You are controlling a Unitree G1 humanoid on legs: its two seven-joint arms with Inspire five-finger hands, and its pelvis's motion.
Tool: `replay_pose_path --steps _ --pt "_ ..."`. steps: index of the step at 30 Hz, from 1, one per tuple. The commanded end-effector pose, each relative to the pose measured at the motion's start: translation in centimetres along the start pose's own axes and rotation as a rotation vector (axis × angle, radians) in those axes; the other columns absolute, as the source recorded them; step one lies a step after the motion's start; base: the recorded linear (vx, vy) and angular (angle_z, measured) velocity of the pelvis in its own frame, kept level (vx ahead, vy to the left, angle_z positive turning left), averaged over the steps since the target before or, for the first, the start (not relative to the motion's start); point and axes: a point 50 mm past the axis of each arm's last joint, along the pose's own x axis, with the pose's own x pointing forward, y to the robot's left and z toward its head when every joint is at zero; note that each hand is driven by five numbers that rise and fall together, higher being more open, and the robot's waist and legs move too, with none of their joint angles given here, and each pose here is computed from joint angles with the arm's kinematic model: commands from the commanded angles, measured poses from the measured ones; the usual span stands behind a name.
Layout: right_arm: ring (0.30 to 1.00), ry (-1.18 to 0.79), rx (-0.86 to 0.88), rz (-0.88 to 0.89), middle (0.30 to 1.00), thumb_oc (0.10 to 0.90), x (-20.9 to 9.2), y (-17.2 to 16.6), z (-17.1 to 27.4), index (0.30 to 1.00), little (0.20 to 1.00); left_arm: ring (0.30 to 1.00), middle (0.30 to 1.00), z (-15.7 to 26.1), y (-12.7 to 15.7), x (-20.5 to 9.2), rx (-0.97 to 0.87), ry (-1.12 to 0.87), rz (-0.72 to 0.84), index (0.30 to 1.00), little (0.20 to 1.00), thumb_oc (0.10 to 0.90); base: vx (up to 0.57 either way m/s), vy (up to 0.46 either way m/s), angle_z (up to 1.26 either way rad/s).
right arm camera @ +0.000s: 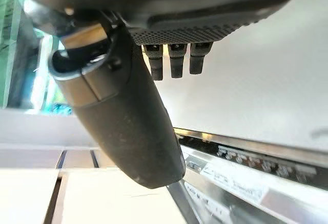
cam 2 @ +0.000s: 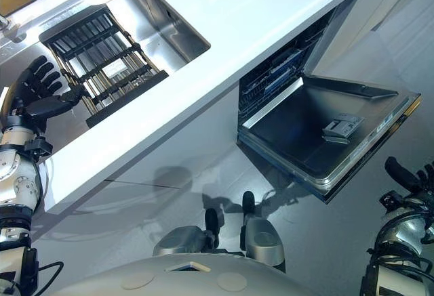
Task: Pick up plates and place into dishwasher.
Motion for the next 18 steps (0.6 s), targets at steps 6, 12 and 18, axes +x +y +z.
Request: replay_pose_path --steps 6,12,18 --pt "0.9 -0.092 0.531 -0.059 0.9 0.8 2.0 -1.4 5.0 0.9 0.9 0.9 0.9 3.6 2.1 1.9 0.068 -0.11 0.072 0.9 0.9 0.8 -0.1 0.084 0.05" --pt "0.9 -0.002 0.762 -0.124 0.9 0.8 2.3 -1.0 3.9 0.9 0.9 0.9 0.9 5.9 3.2 2.8 0.03 -0.196 0.089 0.9 0.9 0.8 -0.17 0.082 0.0" --pt "0.9 0.064 0.783 -0.11 0.9 0.8 2.3 1.4 3.2 0.9 0.9 0.9 0.9 8.1 2.1 3.8 -0.024 -0.32 0.078 0.9 0.9 0.8 -0.16 0.102 -0.1"
